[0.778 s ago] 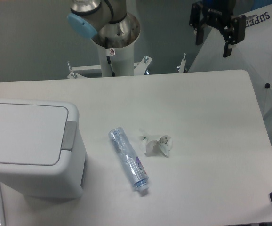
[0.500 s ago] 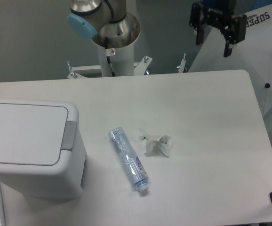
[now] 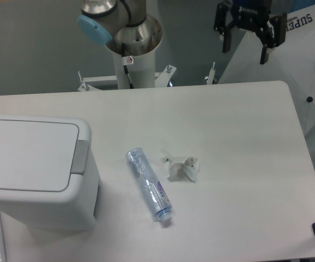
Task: Open the trash can
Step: 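Move the open gripper toward the white trash can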
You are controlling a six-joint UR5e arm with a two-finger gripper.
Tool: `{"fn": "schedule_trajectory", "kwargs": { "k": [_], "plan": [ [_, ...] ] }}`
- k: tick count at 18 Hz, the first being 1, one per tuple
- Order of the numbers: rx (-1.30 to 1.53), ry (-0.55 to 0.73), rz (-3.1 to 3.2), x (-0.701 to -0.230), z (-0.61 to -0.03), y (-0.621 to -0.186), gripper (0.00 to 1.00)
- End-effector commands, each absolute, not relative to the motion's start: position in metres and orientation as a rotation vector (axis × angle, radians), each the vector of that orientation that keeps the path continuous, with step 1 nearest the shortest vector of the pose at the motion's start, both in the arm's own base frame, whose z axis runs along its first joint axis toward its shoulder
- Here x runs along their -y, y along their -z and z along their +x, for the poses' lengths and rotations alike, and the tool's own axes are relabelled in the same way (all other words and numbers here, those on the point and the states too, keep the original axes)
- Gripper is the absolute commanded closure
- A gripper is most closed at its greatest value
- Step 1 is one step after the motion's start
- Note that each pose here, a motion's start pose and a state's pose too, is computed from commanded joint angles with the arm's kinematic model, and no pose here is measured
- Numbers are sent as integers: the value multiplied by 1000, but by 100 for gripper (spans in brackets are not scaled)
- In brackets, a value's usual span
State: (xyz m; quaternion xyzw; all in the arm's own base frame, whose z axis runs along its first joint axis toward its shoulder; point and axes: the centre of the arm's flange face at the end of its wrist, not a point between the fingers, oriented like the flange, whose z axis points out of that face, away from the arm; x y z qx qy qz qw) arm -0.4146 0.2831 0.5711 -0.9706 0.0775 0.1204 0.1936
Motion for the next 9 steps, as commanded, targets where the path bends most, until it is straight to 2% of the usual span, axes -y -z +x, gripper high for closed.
{"fn": "schedule_trajectory", "kwargs": {
  "k": [9],
  "plan": [
    [13,-249,-2695,-334,-389,-579,0]
  ]
}}
